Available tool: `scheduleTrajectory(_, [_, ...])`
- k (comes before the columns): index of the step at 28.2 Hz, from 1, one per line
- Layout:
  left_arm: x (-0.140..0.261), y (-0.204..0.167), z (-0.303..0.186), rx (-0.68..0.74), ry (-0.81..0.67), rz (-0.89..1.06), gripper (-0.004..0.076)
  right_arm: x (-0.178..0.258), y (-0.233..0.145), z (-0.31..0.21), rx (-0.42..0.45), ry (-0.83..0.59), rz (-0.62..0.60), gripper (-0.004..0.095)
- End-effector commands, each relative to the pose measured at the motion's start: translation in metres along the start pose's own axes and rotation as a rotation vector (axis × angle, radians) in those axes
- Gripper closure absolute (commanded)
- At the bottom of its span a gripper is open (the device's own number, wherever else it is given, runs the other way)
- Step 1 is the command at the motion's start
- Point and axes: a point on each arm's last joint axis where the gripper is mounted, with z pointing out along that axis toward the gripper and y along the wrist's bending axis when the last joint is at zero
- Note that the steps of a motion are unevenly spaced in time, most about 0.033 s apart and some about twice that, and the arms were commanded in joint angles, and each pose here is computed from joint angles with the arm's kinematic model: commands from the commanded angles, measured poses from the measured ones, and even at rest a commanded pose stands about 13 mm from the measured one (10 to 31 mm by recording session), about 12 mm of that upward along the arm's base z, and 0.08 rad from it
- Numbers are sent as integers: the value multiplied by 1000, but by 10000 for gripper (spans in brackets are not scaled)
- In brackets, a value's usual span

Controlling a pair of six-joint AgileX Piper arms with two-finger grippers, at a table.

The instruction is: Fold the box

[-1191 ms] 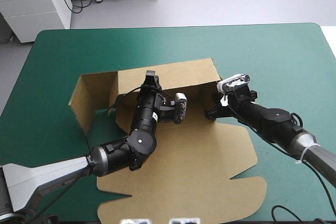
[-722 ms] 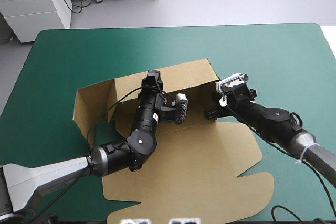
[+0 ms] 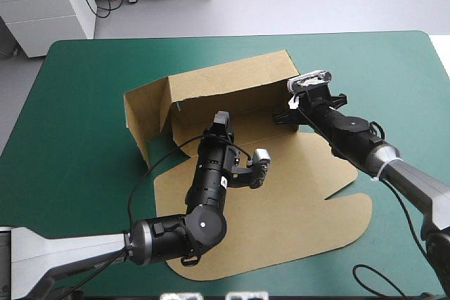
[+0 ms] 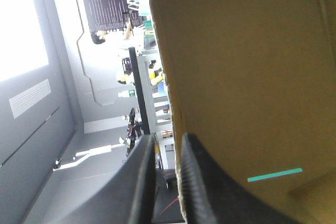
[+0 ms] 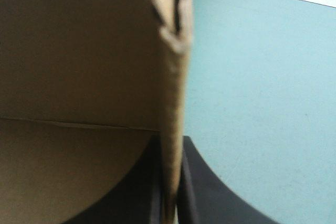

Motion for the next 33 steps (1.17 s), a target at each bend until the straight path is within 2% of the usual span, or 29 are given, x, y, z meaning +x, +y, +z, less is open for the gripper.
scheduleTrajectory(1, [9, 35, -8, -117, 31, -77, 708, -22, -2, -13, -3, -74, 49, 927])
scheduleTrajectory(6, [33, 70, -1, 122, -8, -465, 709, -21, -3, -13, 8, -72, 62, 927])
scheduleTrajectory(10, [74, 111, -4, 281, -71, -788, 708, -21, -3, -13, 10, -72, 53, 927])
scheduleTrajectory(12, [120, 125, -6, 350, 13, -887, 709, -21, -3, -13, 10, -72, 53, 927])
scheduleTrajectory(15, [177, 122, -6, 412, 159, -982, 708, -21, -3, -13, 10, -71, 56, 927])
scheduleTrajectory(17, [215, 118, -10, 442, 250, -1151, 708, -21, -3, -13, 10, -71, 56, 927])
scheduleTrajectory(20, [269, 112, -16, 434, 351, -1423, 709, -21, -3, -13, 14, -70, 63, 927])
scheduleTrajectory(26, [356, 97, -39, 272, 342, -1844, 709, -21, -3, -13, 13, -69, 79, 927])
scheduleTrajectory(29, [387, 76, -35, 224, 351, -2036, 709, -21, -3, -13, 13, -69, 88, 926])
scheduleTrajectory(33, [404, 48, -17, 279, 386, -2116, 709, -21, -4, -13, 15, -67, 99, 926])
